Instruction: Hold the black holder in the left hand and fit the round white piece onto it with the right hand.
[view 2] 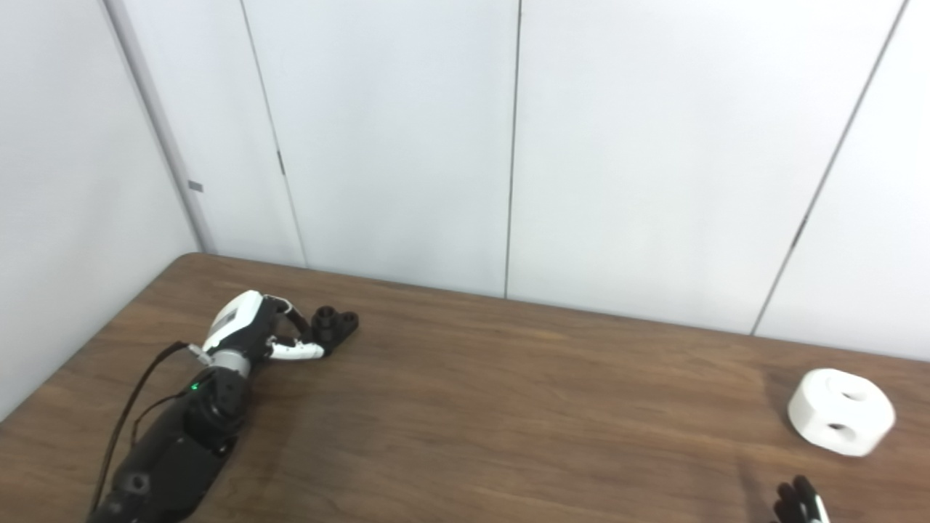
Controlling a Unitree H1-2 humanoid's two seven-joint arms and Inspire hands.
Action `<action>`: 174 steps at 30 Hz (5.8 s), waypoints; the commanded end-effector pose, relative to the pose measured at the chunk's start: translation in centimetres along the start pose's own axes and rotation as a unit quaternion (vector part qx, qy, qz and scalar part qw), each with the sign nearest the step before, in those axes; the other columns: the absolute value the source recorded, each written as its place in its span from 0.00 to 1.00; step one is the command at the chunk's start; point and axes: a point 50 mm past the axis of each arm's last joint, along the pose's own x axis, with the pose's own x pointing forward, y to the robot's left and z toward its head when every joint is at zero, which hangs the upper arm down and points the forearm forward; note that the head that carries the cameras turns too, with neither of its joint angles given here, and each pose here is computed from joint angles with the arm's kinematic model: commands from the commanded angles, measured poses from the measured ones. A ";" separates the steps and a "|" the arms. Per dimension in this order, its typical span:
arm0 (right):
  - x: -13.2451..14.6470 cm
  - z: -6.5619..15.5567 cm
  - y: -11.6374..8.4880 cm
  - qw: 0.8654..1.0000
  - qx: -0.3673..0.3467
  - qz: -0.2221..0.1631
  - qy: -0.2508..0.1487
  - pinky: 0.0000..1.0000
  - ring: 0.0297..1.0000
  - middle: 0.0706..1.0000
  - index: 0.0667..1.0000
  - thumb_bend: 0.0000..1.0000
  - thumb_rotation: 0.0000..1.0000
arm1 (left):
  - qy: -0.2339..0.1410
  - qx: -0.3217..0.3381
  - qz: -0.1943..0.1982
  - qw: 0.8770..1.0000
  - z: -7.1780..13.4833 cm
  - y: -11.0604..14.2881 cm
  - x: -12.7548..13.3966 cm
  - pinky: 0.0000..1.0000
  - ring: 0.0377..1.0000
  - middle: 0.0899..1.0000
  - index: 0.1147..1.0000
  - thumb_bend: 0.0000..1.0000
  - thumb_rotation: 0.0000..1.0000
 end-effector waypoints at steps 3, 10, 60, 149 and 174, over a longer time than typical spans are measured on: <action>-0.3 -0.8 0.7 1.000 0.003 -0.005 0.009 1.00 1.00 0.99 1.00 0.61 1.00 | -0.027 -0.008 -0.006 1.000 0.4 1.5 -1.0 0.89 0.94 0.84 0.42 0.52 0.04; 0.3 -0.8 1.4 1.000 0.005 -0.004 0.006 1.00 1.00 0.98 1.00 0.61 1.00 | -0.091 -0.021 -0.069 0.993 1.3 1.1 -3.9 0.95 0.97 0.84 0.42 0.52 0.04; 3.2 4.2 4.9 1.000 -0.026 -0.001 -0.014 1.00 0.97 0.92 1.00 0.65 0.99 | -0.383 0.079 -0.215 0.895 7.0 -12.3 -22.2 0.91 0.88 0.78 0.42 0.52 0.05; 27.0 18.0 -8.6 0.766 -0.629 0.011 0.134 0.96 1.00 0.97 0.81 0.92 0.27 | -0.332 0.079 -0.222 0.913 1.7 -12.1 -20.4 0.85 0.83 0.74 0.42 0.52 0.05; 26.7 18.1 -9.0 0.748 -0.655 0.000 0.111 1.00 0.98 0.90 0.71 0.83 0.26 | -0.327 0.083 -0.225 0.914 1.9 -12.1 -20.6 0.85 0.82 0.75 0.42 0.52 0.05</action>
